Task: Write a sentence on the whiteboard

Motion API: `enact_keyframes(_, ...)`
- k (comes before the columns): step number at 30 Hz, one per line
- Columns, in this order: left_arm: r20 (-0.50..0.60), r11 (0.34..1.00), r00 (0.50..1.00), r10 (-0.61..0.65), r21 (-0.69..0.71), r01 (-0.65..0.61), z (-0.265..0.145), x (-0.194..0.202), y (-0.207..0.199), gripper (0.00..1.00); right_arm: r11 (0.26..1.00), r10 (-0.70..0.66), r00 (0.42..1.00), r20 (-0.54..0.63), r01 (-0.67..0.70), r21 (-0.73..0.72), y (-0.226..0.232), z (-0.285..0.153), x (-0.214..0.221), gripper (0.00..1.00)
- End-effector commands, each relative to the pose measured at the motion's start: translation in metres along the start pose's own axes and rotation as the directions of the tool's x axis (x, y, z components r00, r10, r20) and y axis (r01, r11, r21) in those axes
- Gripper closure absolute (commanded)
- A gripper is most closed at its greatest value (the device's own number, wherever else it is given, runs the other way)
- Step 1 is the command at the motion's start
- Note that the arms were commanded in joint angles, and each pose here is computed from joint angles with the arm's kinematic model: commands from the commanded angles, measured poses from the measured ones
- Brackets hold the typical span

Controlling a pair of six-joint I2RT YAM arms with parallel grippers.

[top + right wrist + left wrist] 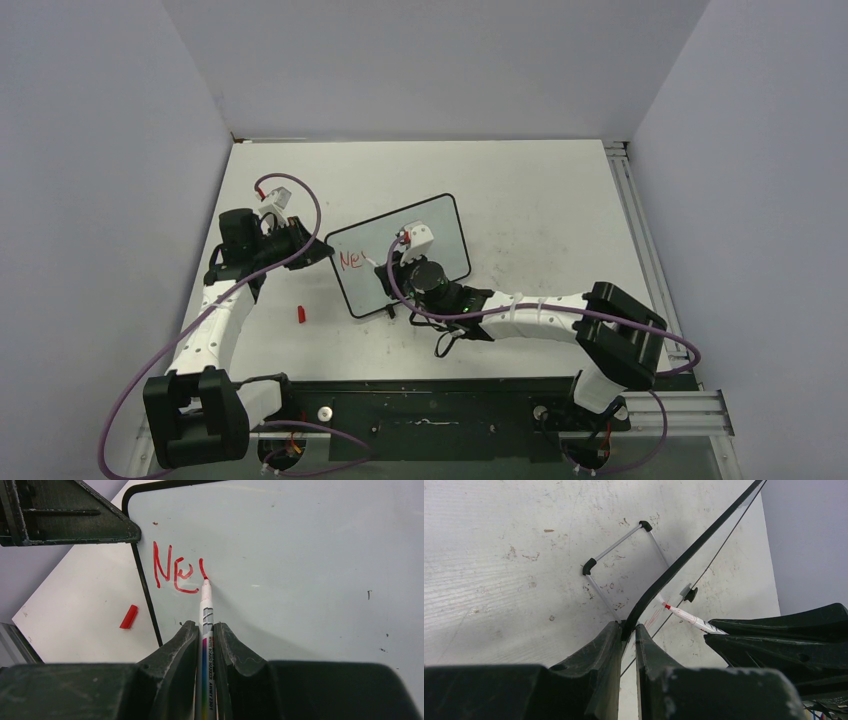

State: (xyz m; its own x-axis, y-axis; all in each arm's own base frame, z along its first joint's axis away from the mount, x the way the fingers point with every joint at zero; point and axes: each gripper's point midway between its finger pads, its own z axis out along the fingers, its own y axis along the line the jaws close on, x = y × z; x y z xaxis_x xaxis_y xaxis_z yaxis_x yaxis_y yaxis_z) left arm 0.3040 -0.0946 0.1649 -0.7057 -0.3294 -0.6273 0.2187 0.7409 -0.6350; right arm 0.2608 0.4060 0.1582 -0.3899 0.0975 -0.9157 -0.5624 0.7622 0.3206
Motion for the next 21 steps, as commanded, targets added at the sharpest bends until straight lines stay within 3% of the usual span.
enact_keyframes(1,0.045,0.998,0.998,0.045,0.030,-0.046,-0.006,-0.015,-0.012,0.90,0.999,0.007,1.000,0.024,-0.007,0.037,-0.007,-0.007,-0.008,0.95)
enact_keyframes(21,0.046,0.998,0.998,0.046,0.030,-0.047,-0.006,-0.016,-0.012,0.90,0.999,-0.003,0.999,0.054,0.000,0.040,-0.004,-0.005,-0.023,0.95)
